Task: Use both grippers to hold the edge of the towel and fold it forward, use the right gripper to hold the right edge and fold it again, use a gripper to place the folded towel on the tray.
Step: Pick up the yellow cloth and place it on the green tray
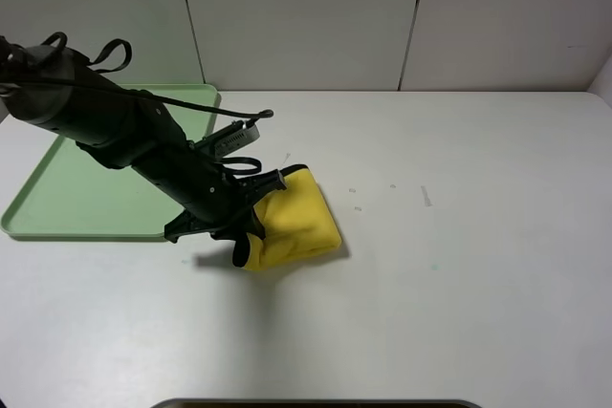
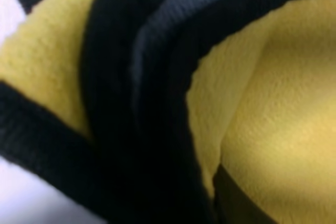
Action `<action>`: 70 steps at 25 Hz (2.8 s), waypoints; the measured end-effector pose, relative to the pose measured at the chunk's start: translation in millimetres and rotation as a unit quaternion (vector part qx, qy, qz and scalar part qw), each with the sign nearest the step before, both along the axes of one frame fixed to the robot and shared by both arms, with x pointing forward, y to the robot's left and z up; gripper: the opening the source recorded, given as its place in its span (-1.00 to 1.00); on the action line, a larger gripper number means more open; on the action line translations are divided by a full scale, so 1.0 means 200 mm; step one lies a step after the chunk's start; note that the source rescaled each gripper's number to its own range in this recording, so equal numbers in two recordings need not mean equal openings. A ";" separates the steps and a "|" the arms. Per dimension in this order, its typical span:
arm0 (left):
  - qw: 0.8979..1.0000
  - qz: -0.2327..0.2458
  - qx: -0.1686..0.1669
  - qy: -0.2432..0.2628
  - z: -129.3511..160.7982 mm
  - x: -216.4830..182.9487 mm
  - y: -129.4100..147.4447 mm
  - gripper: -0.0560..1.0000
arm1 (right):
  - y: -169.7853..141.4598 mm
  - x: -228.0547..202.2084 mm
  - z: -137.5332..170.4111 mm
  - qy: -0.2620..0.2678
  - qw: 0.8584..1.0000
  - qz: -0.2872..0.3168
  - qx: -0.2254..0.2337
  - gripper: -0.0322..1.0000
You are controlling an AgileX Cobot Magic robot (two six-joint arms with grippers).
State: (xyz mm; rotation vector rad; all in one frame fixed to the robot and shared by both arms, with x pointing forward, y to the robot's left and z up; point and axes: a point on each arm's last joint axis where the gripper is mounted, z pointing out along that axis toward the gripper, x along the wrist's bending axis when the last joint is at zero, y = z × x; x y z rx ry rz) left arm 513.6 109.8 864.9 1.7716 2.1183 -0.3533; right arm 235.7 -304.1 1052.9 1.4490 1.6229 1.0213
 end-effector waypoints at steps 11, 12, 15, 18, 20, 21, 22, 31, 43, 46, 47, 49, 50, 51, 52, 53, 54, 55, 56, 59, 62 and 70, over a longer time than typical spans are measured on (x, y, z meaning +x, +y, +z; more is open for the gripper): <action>0.999 -0.030 0.017 -0.027 0.12 0.05 0.14 -0.70 | 0.00 0.00 0.00 0.000 1.000 0.000 0.000 1.00; 0.999 -0.031 0.018 -0.028 0.13 0.06 0.16 -0.70 | 0.00 0.00 0.00 0.000 1.000 0.000 0.000 1.00; 0.998 -0.042 0.030 -0.028 0.16 0.08 0.23 -0.70 | 0.00 0.00 0.00 0.000 1.000 0.000 0.000 1.00; 0.998 -0.049 0.039 -0.026 0.19 0.10 0.30 -0.70 | 0.00 0.00 0.00 0.000 1.000 0.000 0.000 1.00; 0.997 -0.046 0.046 -0.030 0.21 0.12 0.35 -0.70 | 0.00 0.00 0.00 0.000 1.000 0.000 0.000 1.00; 0.997 -0.045 0.050 -0.033 0.22 0.13 0.38 -0.70 | 0.00 0.00 0.00 0.000 1.000 0.000 0.000 1.00; 0.997 -0.047 0.055 -0.034 0.24 0.13 0.41 -0.70 | 0.00 0.00 0.00 0.000 1.000 0.000 0.000 1.00; 0.992 -0.048 0.110 -0.048 0.33 0.24 0.67 -0.70 | 0.00 0.00 0.00 0.000 1.000 0.000 0.000 1.00; 0.979 -0.032 0.185 -0.085 0.36 0.32 0.96 -0.70 | 0.00 0.00 0.00 0.000 1.000 0.000 0.000 1.00; 0.978 -0.030 0.188 -0.085 0.36 0.32 0.98 -0.70 | 0.00 0.00 0.00 0.000 1.000 0.000 0.000 1.00; 0.978 -0.030 0.188 -0.085 0.36 0.32 0.98 -0.70 | 0.00 0.00 0.00 0.000 1.000 0.000 0.000 1.00; 0.978 -0.030 0.188 -0.085 0.36 0.32 0.98 -0.70 | 0.00 0.00 0.00 0.000 1.000 0.000 0.000 1.00; 0.978 -0.030 0.188 -0.085 0.36 0.32 0.98 -0.70 | 0.00 0.00 0.00 0.000 1.000 0.000 0.000 1.00; 0.978 -0.030 0.188 -0.085 0.36 0.32 0.98 -0.70 | 0.00 0.00 0.00 0.000 1.000 0.000 0.000 1.00; 0.978 -0.030 0.188 -0.085 0.36 0.32 0.98 -0.70 | 0.00 0.00 0.00 0.000 1.000 0.000 0.000 1.00; 0.978 -0.030 0.188 -0.085 0.36 0.32 0.98 -0.70 | 0.00 0.00 0.00 0.000 1.000 0.000 0.000 1.00; 0.978 -0.030 0.188 -0.085 0.36 0.32 0.98 -0.70 | 0.00 0.00 0.00 0.000 1.000 0.000 0.000 1.00; 0.978 -0.030 0.188 -0.085 0.36 0.32 0.98 -0.70 | 0.00 0.00 0.00 0.000 1.000 0.000 0.000 1.00; 0.978 -0.030 0.188 -0.085 0.36 0.32 0.98 -0.70 | 0.00 0.00 0.00 0.000 1.000 0.000 0.000 1.00; 0.978 -0.030 0.188 -0.085 0.36 0.32 0.98 -0.63 | 0.00 0.00 0.00 0.000 1.000 0.000 0.000 1.00; 0.976 -0.042 0.193 -0.087 0.36 0.32 0.98 -0.15 | 0.00 0.00 0.00 0.000 1.000 0.000 0.000 1.00; 0.969 -0.093 0.206 -0.097 0.36 0.32 0.99 0.96 | 0.00 0.00 0.00 0.000 1.000 0.000 0.000 1.00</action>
